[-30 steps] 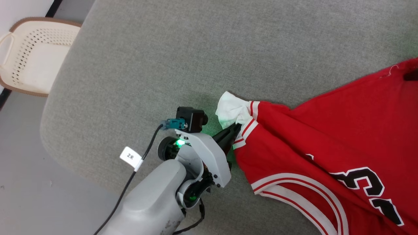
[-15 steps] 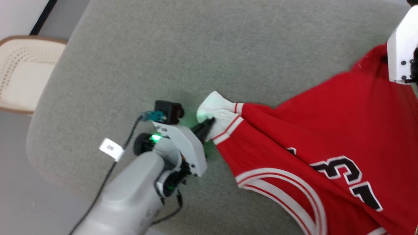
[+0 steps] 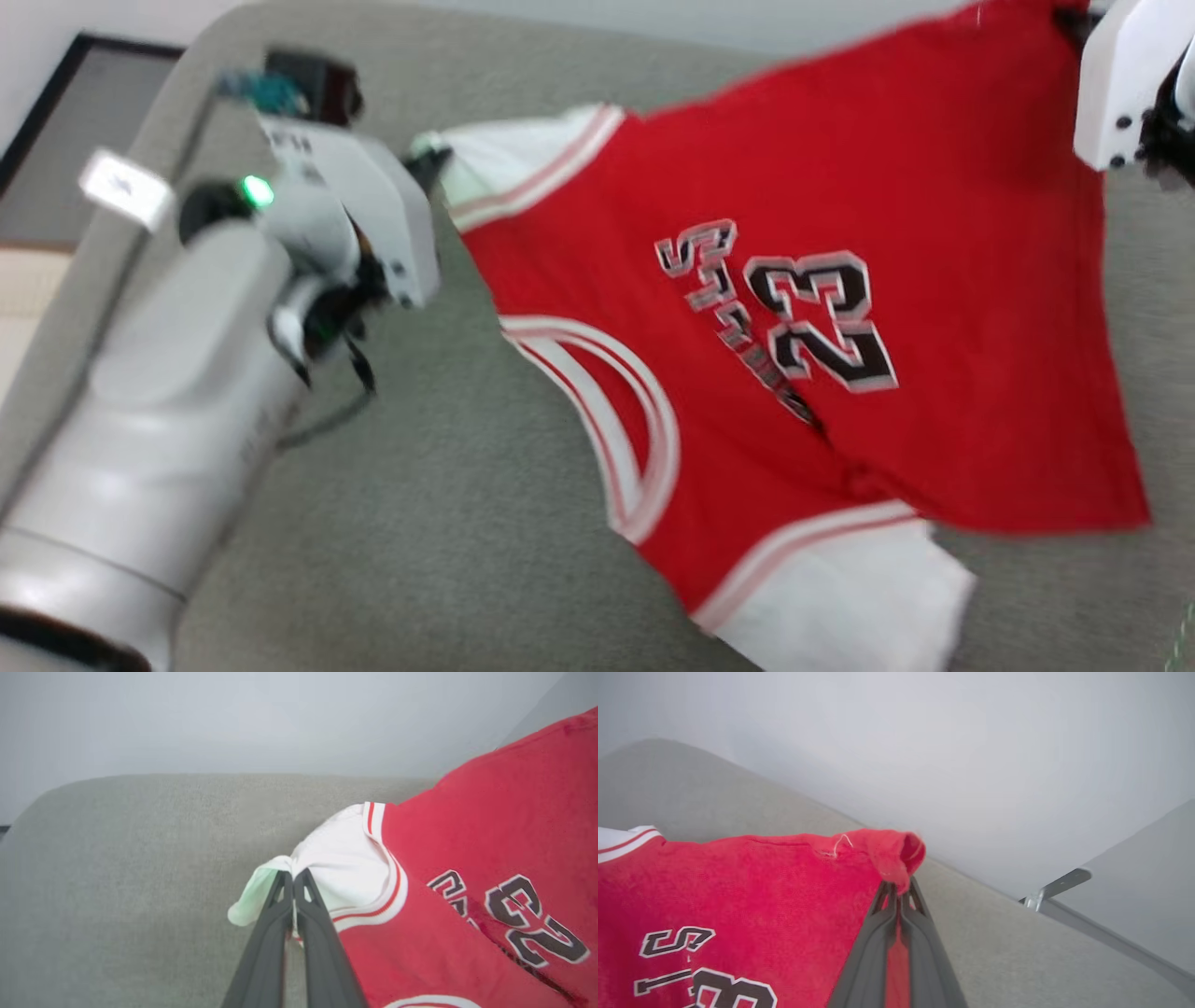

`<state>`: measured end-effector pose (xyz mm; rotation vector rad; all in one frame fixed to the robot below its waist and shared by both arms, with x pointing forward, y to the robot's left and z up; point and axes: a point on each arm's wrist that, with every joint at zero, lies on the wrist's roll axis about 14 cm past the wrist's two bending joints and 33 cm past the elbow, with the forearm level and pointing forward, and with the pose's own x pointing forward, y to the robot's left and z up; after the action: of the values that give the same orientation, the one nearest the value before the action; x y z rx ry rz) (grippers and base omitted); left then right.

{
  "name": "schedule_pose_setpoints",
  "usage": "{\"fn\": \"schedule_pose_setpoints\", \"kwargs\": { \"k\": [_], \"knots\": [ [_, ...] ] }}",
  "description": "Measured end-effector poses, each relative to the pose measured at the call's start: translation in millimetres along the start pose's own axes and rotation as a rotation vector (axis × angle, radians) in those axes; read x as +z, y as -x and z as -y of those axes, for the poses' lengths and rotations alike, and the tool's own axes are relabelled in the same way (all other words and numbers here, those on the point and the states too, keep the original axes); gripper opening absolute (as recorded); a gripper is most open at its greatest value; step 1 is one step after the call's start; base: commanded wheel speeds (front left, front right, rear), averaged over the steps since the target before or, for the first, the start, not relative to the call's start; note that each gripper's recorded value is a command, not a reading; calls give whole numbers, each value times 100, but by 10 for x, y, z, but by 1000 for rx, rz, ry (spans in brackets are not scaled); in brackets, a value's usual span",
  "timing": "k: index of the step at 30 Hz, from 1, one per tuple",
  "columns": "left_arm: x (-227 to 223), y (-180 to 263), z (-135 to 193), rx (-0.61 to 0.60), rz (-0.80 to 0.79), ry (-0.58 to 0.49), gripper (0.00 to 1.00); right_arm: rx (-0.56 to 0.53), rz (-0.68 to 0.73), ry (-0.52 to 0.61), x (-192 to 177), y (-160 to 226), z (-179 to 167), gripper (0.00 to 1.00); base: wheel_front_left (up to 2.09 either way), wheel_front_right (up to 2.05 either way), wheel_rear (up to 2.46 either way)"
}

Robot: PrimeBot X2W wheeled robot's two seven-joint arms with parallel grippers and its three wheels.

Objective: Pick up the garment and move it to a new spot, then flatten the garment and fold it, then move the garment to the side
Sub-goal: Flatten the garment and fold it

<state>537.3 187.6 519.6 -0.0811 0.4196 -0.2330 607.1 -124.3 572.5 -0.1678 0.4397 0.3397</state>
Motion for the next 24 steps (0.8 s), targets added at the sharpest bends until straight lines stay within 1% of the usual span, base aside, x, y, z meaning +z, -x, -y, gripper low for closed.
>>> {"fn": "schedule_pose_setpoints", "kwargs": {
  "k": [4,7,13,19,24],
  "knots": [
    [544,-35,115,-14,46,-84,0,-67,159,31,361,307,206,0,0,0,0],
    [924,-27,215,-20,97,-129,0,-114,252,51,537,544,331,0,0,0,0],
    [1585,52,464,-38,224,-166,0,-204,387,83,765,1056,576,0,0,0,0],
    [2165,228,590,-21,353,-203,0,-265,428,83,746,1481,732,0,0,0,0],
    [2595,355,762,-30,463,-228,0,-309,461,70,788,1774,861,0,0,0,0]
  ]
}}
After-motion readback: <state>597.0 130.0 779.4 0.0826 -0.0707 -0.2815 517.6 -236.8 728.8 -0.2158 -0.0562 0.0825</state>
